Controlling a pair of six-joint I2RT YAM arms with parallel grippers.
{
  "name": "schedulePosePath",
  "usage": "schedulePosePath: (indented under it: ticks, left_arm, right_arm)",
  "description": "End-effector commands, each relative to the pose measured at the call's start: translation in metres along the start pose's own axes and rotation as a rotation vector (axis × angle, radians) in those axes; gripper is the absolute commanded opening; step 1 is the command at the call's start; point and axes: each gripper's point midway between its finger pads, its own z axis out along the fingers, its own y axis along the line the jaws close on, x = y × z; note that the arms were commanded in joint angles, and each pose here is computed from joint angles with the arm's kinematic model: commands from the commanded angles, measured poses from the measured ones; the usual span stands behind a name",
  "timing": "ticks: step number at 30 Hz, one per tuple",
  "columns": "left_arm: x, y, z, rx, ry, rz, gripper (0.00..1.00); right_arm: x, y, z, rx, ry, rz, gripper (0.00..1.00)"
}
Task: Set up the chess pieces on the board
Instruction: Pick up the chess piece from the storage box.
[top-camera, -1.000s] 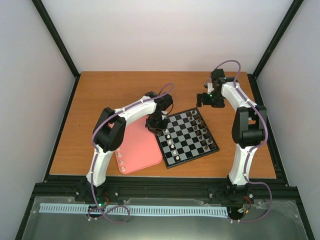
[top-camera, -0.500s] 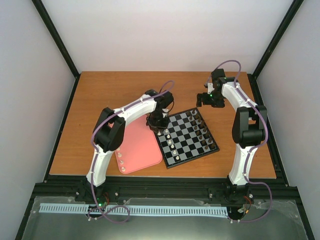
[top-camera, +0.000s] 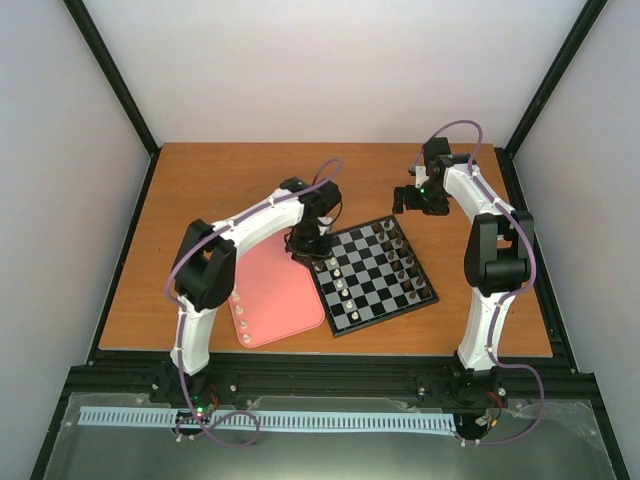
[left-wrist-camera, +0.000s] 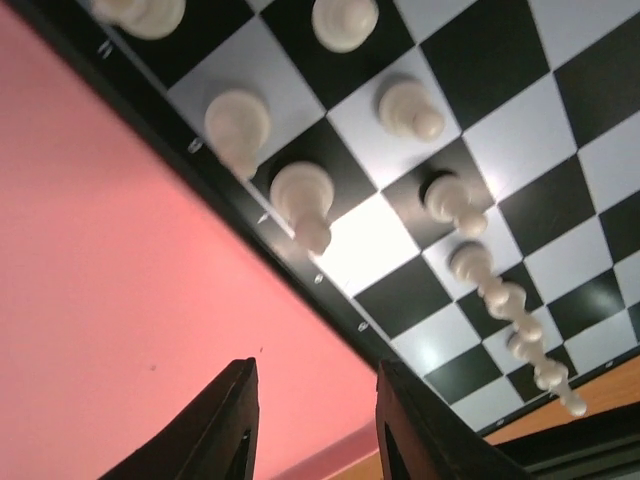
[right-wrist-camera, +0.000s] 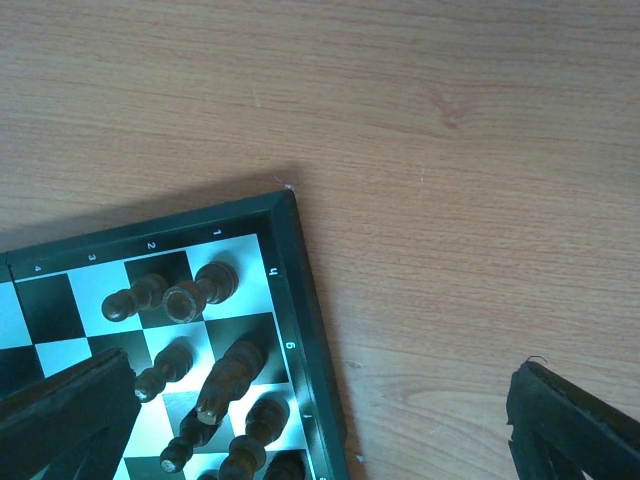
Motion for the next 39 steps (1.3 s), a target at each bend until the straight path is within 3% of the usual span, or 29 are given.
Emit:
schedulePosePath:
  ticks: [1,8,13,17,23,39]
  left_arm:
    - [0.016,0.007,-0.031,-0.019,-0.053,0.003,0.36]
    - [0.037,0.072,-0.088,-0.072,-0.175,-0.14,0.59]
    - [0.068,0.138,-0.075,-0.107,-0.167,-0.334,0.64]
    - [0.081,0.172,-0.053,-0.076,-0.163,-0.479,0.64]
    - [0.081,0.203,-0.035,-0.068,-0.165,-0.573,0.64]
    - [0.066,0.206,0.002,-0.012,-0.068,-0.568,0.43]
  right_arm:
    - [-0.004,0.001,-0.016,-0.007,-0.038,-0.007,1.0]
    - [-0.003,0.001,-0.018,-0.008,-0.041,-0.006,1.0]
    - [-0.003,0.003,-0.017,-0.015,-0.038,-0.005,1.0]
    - [-0.003,0.003,-0.015,-0.018,-0.032,-0.002,1.0]
    - [-0.001,0.003,-0.013,-0.021,-0.025,-0.002,1.0]
    - [0.001,-0.001,-0.008,-0.006,-0.01,-0.002,1.0]
